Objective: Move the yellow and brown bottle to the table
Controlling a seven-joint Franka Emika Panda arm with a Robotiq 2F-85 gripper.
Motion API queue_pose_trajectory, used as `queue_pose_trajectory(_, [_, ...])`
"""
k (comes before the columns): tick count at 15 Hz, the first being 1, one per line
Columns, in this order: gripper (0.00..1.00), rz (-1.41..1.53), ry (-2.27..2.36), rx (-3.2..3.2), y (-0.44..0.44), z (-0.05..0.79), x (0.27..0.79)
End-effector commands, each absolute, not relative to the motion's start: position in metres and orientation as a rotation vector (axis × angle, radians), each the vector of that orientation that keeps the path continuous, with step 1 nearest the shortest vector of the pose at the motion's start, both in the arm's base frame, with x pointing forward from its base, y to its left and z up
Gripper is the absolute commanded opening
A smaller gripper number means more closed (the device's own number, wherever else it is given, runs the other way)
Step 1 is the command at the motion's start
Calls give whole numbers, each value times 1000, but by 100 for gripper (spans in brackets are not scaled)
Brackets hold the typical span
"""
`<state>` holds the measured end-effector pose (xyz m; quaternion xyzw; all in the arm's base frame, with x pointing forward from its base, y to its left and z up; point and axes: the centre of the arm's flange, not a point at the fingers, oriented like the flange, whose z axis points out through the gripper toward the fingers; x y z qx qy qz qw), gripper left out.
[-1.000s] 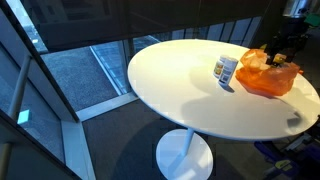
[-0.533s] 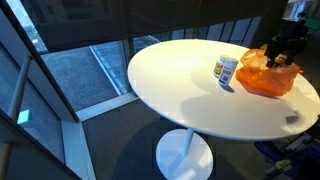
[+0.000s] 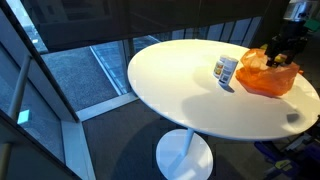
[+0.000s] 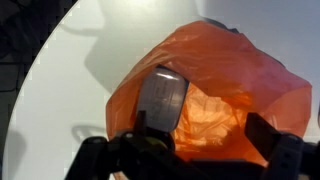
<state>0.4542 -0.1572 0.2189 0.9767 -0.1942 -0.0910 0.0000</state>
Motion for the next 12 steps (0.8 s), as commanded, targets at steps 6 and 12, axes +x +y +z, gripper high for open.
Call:
queue_pose_trajectory(6, [100,-222,-634,3074,-174,222,463])
queue_pose_trajectory(12, [100,-182,-654,3050,-179,220,474])
